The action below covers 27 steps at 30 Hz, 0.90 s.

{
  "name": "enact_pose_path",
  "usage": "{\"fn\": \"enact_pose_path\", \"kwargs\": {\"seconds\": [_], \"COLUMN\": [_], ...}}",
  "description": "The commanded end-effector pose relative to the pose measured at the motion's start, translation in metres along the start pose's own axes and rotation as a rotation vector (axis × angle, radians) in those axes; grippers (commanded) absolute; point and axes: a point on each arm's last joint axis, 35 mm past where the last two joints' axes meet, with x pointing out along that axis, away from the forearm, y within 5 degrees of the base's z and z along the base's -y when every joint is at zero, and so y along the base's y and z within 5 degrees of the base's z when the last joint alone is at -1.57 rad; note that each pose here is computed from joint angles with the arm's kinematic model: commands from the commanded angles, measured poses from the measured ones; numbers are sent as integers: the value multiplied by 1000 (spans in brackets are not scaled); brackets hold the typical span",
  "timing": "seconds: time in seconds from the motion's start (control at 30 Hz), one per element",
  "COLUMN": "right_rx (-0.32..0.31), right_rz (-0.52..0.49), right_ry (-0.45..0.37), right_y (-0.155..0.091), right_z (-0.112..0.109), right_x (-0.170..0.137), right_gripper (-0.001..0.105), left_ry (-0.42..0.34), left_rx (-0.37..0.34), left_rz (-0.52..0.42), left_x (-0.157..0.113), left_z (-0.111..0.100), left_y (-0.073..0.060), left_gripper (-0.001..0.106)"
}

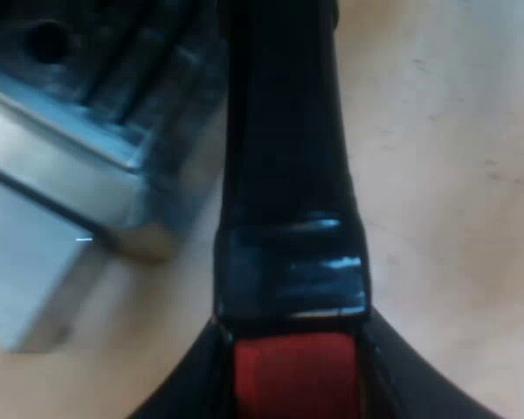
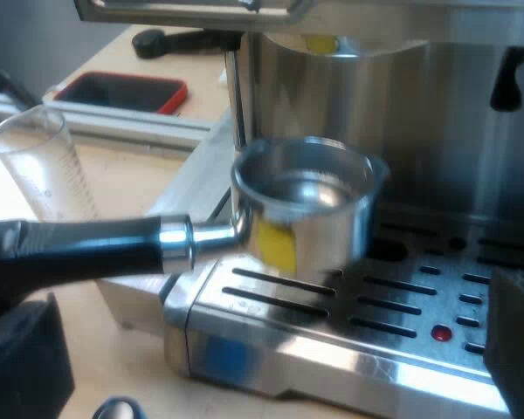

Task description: Put the handle in the coffee machine

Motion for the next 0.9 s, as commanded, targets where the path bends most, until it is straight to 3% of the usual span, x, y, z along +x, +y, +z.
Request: {"fn": "enact_pose_path", "kwargs": {"seconds": [0.03, 0.27, 0.57, 0.63, 0.9], "right_rx": [14, 24, 22, 10, 3], "right_rz": [-88, -110, -124, -125, -128], "right_ry": [-39, -64, -105, -138, -136], "right_y": [4, 18, 29, 35, 40], "right_z": [-2, -13, -21, -22, -30], "right_x": [6, 20, 31, 36, 42], "right_gripper": [100, 100, 100, 100, 100], "left_ry": [-72, -47, -72, -72, -95], "left_rx": [40, 54, 101, 114, 118], "left_rz": [4, -19, 5, -4, -41], "left_x": [-5, 6, 8, 11, 15], "left_z": [6, 4, 10, 17, 29], "left_y": [7, 17, 21, 31, 46], "left_gripper": [0, 0, 0, 0, 0]}}
